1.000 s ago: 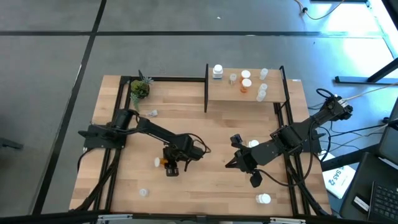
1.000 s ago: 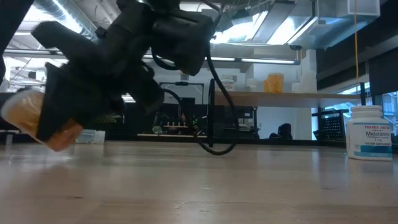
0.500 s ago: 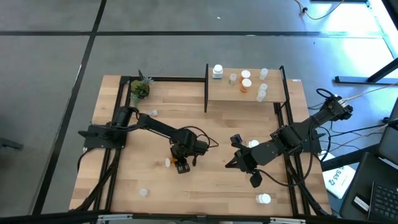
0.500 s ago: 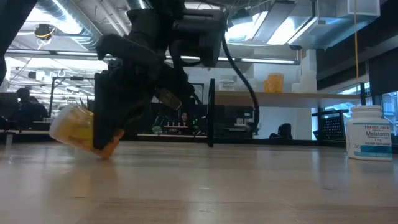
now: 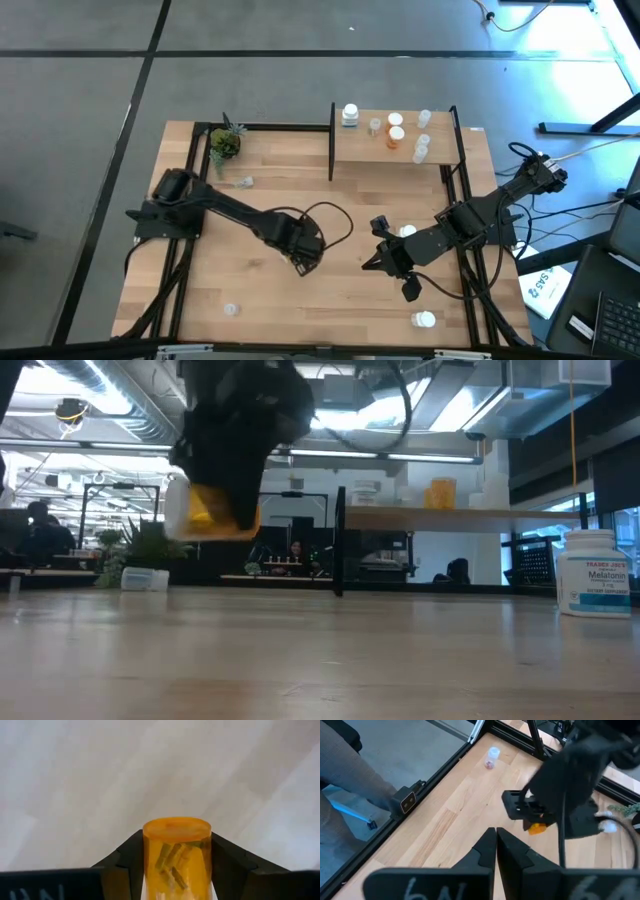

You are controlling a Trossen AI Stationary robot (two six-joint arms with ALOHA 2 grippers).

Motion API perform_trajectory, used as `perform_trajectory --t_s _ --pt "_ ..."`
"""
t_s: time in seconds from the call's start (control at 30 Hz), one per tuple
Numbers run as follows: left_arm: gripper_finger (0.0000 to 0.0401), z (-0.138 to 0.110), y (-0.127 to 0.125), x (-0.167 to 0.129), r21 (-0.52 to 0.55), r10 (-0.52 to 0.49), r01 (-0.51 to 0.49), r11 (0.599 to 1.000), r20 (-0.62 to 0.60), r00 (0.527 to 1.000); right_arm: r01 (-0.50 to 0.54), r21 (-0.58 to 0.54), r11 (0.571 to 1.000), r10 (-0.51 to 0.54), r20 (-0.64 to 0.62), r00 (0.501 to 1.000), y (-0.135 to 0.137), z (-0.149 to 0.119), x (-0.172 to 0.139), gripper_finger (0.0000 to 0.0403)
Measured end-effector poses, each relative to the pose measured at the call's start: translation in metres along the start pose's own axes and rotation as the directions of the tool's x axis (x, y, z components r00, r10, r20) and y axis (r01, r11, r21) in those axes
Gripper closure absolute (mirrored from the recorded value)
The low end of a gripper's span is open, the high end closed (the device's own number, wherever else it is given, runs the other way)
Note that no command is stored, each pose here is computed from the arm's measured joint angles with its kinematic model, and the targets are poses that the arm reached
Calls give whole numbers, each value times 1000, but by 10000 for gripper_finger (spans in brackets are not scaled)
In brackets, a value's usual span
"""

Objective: Pick and place medicine bottles onto shelf by color
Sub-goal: Put the orange pill bottle on the shelf aligned with the other orange pill bottle

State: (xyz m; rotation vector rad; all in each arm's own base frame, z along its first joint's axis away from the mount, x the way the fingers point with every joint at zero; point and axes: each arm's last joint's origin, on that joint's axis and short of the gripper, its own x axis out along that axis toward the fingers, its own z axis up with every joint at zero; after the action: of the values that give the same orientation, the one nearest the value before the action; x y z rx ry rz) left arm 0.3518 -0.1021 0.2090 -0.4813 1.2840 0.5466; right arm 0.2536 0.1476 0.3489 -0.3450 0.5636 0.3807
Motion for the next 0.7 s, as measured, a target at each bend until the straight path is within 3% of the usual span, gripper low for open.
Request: perform_trajectory --t_s 0.23,0.37,0.7 --pt "241 -9 -7 -5 -203 45 -22 979 107 993 1 1 1000 -1 6 1000 0 1 0 386" --pt "241 -10 -10 -7 -332 91 -11 943 227 970 1 1 1000 -1 6 1000 0 1 0 386" --pt "241 -23 -5 7 -520 174 12 854 308 935 1 2 1000 -2 10 1000 0 1 0 386"
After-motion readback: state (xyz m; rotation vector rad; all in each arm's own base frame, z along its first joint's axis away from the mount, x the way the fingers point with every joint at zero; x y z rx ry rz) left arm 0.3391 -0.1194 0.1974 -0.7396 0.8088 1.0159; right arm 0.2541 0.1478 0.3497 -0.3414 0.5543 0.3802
